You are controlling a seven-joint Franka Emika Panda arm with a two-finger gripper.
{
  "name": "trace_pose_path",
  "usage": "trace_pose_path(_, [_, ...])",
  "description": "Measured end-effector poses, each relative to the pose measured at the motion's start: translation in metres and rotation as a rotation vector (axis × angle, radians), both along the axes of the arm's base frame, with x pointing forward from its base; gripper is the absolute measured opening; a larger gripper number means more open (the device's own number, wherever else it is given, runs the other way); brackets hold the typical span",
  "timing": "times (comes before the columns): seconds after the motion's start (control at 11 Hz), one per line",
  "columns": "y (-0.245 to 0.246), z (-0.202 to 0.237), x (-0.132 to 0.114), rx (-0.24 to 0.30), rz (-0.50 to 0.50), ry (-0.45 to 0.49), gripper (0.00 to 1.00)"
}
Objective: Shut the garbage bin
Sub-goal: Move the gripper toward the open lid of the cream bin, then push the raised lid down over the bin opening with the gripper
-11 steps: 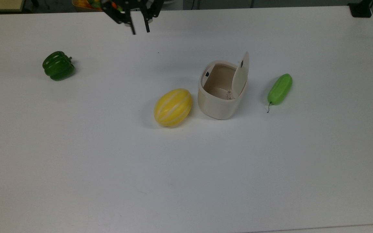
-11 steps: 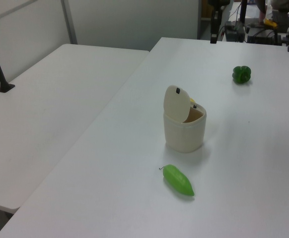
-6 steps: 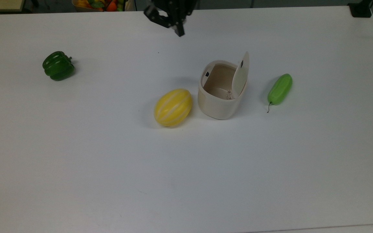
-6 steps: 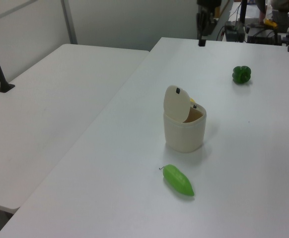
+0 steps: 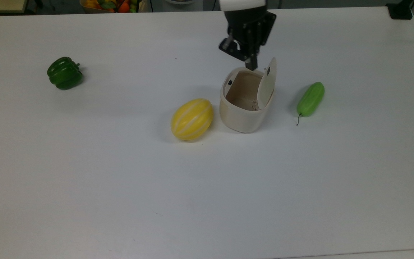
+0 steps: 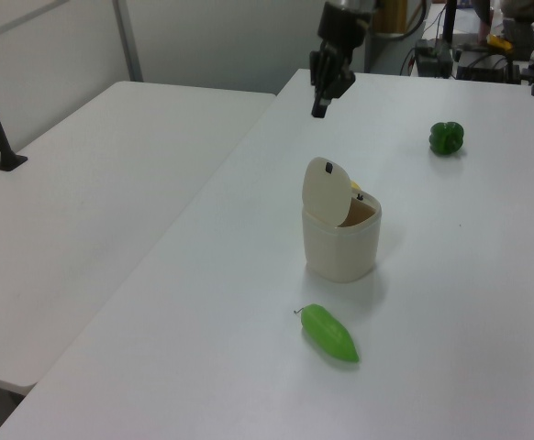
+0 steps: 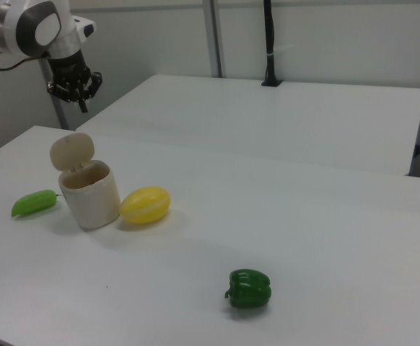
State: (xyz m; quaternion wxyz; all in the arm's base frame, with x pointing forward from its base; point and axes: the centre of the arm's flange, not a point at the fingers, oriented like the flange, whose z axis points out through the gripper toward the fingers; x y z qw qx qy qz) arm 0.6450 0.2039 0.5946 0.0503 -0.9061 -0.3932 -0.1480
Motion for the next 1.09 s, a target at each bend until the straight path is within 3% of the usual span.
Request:
trace_pose_path(0.54, [0.039, -0.018, -0.002, -0.013, 0.064, 0.003, 0.01])
trace_pose_path(1.09, [0.041, -0.061, -0.007, -0.105, 0.203, 0.113, 0.01])
